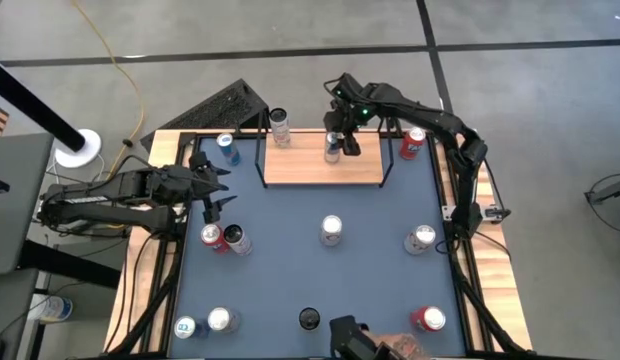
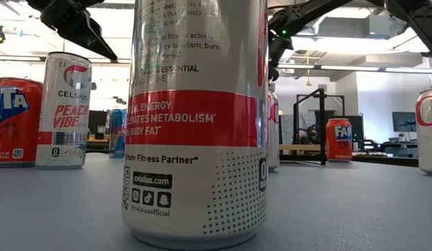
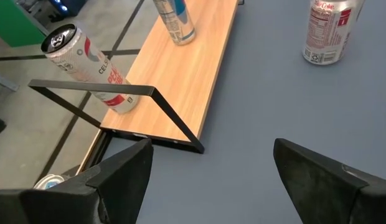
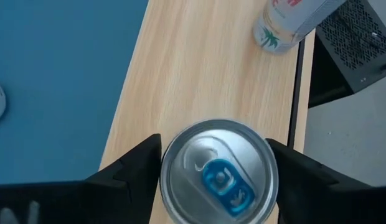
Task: Place canned beverage on shelf
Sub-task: Put the middle blue soda can on the shelf
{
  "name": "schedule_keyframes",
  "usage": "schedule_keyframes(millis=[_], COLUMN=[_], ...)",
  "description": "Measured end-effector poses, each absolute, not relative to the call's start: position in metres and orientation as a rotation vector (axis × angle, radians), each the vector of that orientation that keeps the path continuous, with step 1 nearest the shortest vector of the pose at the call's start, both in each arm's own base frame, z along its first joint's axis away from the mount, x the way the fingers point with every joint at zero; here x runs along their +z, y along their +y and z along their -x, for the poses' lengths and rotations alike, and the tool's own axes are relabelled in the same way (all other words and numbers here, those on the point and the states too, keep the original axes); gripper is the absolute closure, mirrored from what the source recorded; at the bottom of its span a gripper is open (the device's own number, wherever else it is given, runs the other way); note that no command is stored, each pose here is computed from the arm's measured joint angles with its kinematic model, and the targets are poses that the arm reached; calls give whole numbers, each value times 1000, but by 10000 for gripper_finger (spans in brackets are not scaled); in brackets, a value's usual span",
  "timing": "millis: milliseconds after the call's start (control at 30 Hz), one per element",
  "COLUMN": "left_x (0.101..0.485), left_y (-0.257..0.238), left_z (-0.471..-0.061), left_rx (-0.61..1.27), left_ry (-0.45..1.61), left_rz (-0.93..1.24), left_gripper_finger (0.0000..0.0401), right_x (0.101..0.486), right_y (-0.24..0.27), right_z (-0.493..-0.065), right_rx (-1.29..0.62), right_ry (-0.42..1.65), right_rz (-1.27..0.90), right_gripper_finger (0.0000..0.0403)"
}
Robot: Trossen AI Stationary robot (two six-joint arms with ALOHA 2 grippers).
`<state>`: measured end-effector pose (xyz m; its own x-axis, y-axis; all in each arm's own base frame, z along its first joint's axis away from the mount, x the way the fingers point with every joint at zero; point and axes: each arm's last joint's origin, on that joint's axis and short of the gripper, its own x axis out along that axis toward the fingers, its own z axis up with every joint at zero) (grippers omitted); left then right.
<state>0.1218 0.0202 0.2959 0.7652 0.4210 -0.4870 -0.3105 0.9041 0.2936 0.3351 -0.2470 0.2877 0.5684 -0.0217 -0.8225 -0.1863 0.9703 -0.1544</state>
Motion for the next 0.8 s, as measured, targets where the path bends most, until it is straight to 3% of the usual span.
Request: schedule_keyframes(millis=[267,800], left_x=[296,296], left_y=[20,20], left_z=[-122,-122], left_rx=[400,399], left_ry=[575,575], left_rz=[-201,-201], left_gripper_finger=[79,79], right_x=[288,301], right_y=[-247,-231], right_z=[-336,-369], right_rx=[58,-53], right_ry=[983,785], right_rz=[230,219], right_gripper_finger=[208,199])
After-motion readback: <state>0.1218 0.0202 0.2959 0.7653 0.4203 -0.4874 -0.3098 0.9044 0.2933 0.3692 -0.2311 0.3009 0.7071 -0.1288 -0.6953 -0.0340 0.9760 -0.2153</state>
